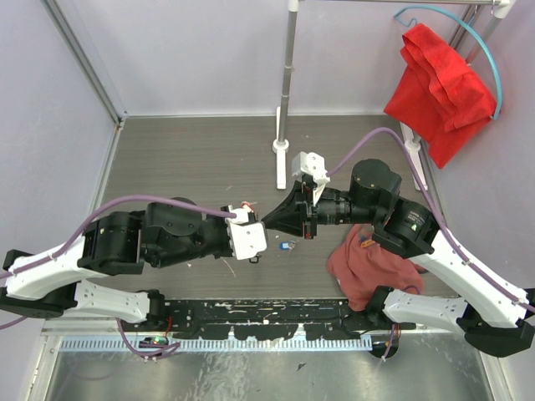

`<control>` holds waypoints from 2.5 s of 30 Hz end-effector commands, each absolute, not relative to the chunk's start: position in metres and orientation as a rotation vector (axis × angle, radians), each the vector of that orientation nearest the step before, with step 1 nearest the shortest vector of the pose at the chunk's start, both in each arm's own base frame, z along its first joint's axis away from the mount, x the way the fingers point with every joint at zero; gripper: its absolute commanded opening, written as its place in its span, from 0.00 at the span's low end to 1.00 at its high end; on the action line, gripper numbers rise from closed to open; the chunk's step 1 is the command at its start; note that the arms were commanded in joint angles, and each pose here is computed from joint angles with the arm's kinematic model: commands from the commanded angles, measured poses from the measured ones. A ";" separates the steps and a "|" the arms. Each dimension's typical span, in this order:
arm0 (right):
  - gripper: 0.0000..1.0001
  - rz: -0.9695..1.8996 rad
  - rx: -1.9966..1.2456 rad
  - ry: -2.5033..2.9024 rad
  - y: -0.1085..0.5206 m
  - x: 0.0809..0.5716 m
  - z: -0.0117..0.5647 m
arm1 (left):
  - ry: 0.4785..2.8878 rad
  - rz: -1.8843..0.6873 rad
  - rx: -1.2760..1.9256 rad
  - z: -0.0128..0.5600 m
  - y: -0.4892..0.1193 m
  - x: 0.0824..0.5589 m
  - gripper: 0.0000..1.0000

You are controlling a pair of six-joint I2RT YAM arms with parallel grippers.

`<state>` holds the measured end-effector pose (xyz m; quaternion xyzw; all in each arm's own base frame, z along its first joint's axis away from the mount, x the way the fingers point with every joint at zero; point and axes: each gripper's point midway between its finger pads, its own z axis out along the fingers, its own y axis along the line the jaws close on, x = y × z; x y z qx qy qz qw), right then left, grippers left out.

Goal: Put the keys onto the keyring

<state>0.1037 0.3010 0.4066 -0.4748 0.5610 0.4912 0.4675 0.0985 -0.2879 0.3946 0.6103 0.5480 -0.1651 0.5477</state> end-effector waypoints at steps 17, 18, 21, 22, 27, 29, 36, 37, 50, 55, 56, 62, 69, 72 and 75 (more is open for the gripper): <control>0.00 1.274 -0.816 1.346 0.292 0.119 0.468 | 1.211 -0.438 1.229 0.430 -0.279 0.108 0.40; 0.01 1.281 -0.796 1.348 0.292 0.120 0.470 | 1.205 -0.426 1.217 0.431 -0.278 0.110 0.42; 0.01 1.294 -0.755 1.357 0.292 0.123 0.475 | 1.189 -0.383 1.189 0.433 -0.278 0.117 0.69; 0.01 1.297 -0.743 1.364 0.292 0.124 0.474 | 1.181 -0.368 1.178 0.434 -0.278 0.120 0.70; 0.00 1.330 -0.696 1.368 0.294 0.126 0.479 | 1.141 -0.298 1.121 0.441 -0.280 0.131 0.72; 0.01 1.336 -0.683 1.373 0.294 0.127 0.479 | 1.123 -0.291 1.104 0.445 -0.282 0.132 0.71; 0.01 1.359 -0.655 1.359 0.291 0.125 0.484 | 1.098 -0.272 1.087 0.449 -0.287 0.134 0.43; 0.01 1.364 -0.655 1.356 0.291 0.124 0.485 | 1.095 -0.273 1.087 0.449 -0.287 0.134 0.41; 0.01 1.394 -0.618 1.311 0.283 0.119 0.497 | 1.099 -0.264 1.100 0.442 -0.287 0.134 0.32; 0.01 1.407 -0.616 1.302 0.285 0.118 0.498 | 1.097 -0.271 1.107 0.442 -0.289 0.133 0.26; 0.01 1.411 -0.616 1.299 0.285 0.118 0.498 | 1.098 -0.272 1.109 0.441 -0.290 0.133 0.26; 0.01 1.421 -0.615 1.294 0.286 0.117 0.499 | 1.097 -0.273 1.110 0.441 -0.290 0.132 0.24; 0.01 1.422 -0.612 1.310 0.288 0.119 0.494 | 1.089 -0.284 1.097 0.447 -0.288 0.132 0.26; 0.01 1.421 -0.613 1.313 0.288 0.119 0.494 | 1.087 -0.286 1.099 0.448 -0.288 0.131 0.26; 0.01 1.419 -0.611 1.321 0.288 0.120 0.492 | 1.083 -0.286 1.095 0.449 -0.288 0.131 0.27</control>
